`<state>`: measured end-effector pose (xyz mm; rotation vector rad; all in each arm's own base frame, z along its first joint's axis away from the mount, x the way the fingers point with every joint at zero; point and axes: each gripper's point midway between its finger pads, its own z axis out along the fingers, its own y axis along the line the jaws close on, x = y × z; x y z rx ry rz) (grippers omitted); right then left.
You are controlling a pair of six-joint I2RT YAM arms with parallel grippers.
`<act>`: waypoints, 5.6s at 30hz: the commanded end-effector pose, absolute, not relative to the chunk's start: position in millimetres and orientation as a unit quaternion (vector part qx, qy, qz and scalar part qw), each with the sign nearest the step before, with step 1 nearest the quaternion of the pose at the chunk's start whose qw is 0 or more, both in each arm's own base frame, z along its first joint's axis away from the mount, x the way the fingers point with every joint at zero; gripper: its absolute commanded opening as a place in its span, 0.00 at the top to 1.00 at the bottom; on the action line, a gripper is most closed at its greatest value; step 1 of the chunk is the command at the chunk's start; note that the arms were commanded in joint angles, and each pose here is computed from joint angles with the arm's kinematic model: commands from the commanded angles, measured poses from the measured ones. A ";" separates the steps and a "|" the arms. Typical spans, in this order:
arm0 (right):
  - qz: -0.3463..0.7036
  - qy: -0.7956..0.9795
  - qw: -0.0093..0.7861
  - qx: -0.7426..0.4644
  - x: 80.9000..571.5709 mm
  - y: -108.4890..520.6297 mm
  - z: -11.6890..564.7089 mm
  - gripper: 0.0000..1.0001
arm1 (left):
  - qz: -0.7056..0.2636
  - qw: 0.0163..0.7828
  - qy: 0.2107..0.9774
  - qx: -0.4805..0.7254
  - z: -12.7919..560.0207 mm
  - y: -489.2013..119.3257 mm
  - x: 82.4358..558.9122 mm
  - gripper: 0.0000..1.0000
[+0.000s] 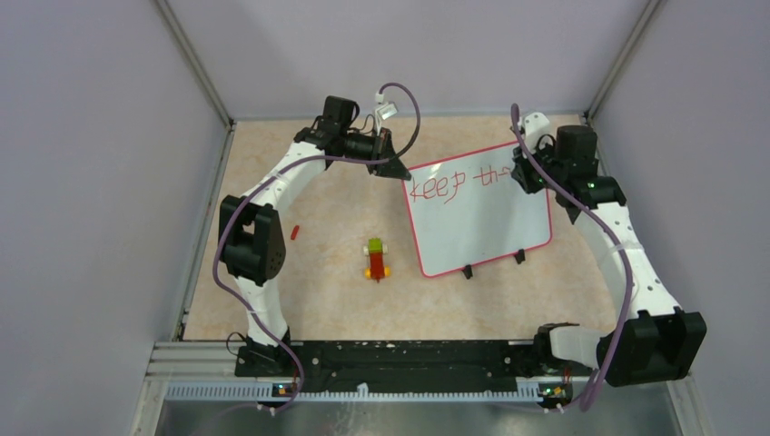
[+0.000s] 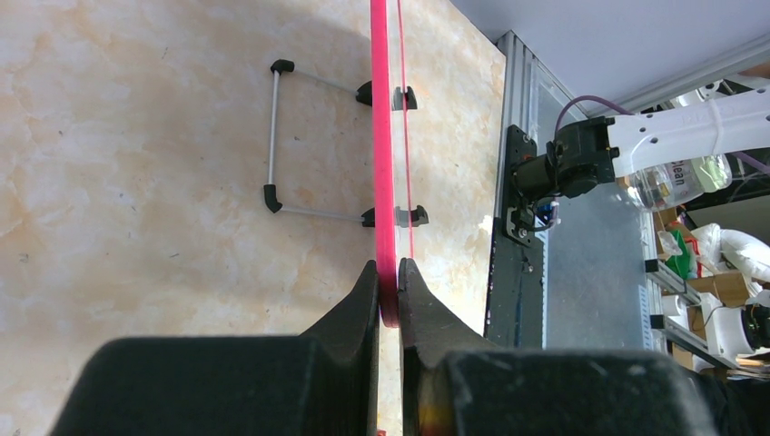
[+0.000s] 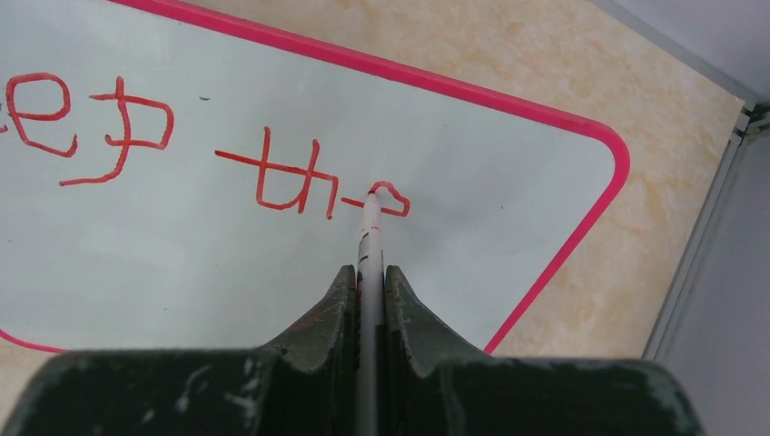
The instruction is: Write a sentence on the whiteboard
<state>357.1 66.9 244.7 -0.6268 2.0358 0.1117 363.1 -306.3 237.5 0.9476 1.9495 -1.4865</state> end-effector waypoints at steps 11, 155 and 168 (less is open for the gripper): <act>0.040 0.837 0.474 -0.271 342.3 65.9 233.5 1.00 | -0.550 0.292 0.679 0.387 267.1 -307.4 355.1 1.00; 0.142 0.776 0.386 -0.478 245.3 222.2 143.5 1.00 | -0.563 0.239 0.701 0.366 215.6 -308.9 323.8 1.00; 0.186 0.745 0.432 -0.473 249.9 249.1 197.4 1.00 | -0.565 0.238 0.700 0.368 215.5 -309.1 322.1 1.00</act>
